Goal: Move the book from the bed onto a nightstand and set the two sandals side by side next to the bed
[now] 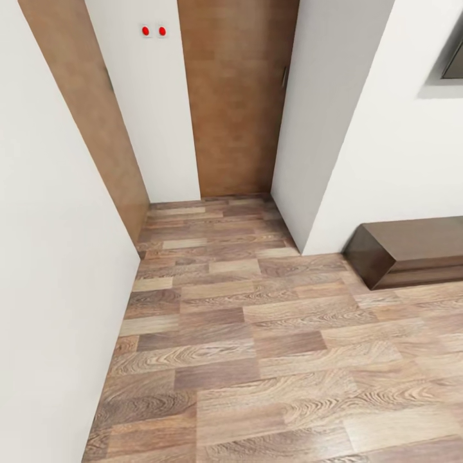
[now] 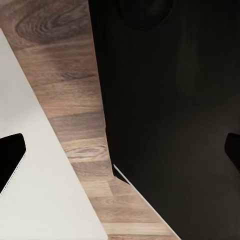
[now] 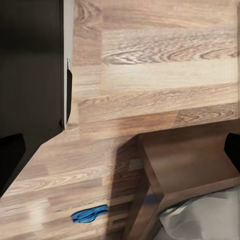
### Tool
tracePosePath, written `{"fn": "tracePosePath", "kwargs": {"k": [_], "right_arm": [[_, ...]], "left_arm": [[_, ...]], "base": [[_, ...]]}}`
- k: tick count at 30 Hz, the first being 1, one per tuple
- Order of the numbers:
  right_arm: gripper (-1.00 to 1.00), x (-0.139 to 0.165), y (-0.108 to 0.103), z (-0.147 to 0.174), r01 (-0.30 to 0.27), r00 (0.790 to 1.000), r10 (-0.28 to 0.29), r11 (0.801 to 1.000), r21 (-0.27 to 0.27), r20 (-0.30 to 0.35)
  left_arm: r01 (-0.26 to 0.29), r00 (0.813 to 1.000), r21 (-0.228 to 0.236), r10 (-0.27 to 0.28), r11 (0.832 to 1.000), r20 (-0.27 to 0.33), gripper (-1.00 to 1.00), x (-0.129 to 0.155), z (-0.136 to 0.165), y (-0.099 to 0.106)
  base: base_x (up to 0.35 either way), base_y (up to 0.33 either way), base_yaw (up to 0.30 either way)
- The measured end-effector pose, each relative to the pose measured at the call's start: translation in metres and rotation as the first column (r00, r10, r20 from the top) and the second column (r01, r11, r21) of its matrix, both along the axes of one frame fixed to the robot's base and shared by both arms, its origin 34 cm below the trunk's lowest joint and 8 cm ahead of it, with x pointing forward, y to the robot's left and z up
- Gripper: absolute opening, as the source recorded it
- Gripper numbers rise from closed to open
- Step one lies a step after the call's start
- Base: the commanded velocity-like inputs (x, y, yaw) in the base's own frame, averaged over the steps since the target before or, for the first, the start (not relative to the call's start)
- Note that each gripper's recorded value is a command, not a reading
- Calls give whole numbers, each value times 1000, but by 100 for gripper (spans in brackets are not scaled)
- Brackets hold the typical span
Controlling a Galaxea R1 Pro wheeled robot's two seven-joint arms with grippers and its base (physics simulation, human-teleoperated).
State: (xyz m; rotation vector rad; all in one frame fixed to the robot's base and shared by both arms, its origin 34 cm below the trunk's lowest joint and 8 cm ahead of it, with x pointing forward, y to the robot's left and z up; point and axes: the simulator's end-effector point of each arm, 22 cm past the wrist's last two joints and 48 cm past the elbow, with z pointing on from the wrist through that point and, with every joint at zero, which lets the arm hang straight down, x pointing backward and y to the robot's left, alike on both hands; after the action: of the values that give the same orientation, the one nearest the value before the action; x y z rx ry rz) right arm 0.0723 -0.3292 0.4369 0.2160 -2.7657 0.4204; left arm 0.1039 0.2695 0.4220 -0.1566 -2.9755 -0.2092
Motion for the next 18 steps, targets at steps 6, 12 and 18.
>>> {"fn": "tracePosePath", "kwargs": {"k": [6,12,18], "right_arm": [[100,0,0,0,0,1000,0,1000,0,0],[100,0,0,0,0,1000,0,1000,0,0],[100,0,0,0,0,1000,0,1000,0,0]], "left_arm": [[-1,1000,0,1,1000,0,100,0,0,0],[-1,1000,1,1,1000,0,100,0,0,0],[-1,1000,1,1,1000,-1,100,0,0,0]], "base": [[191,0,0],[192,0,0],[192,0,0]]}}
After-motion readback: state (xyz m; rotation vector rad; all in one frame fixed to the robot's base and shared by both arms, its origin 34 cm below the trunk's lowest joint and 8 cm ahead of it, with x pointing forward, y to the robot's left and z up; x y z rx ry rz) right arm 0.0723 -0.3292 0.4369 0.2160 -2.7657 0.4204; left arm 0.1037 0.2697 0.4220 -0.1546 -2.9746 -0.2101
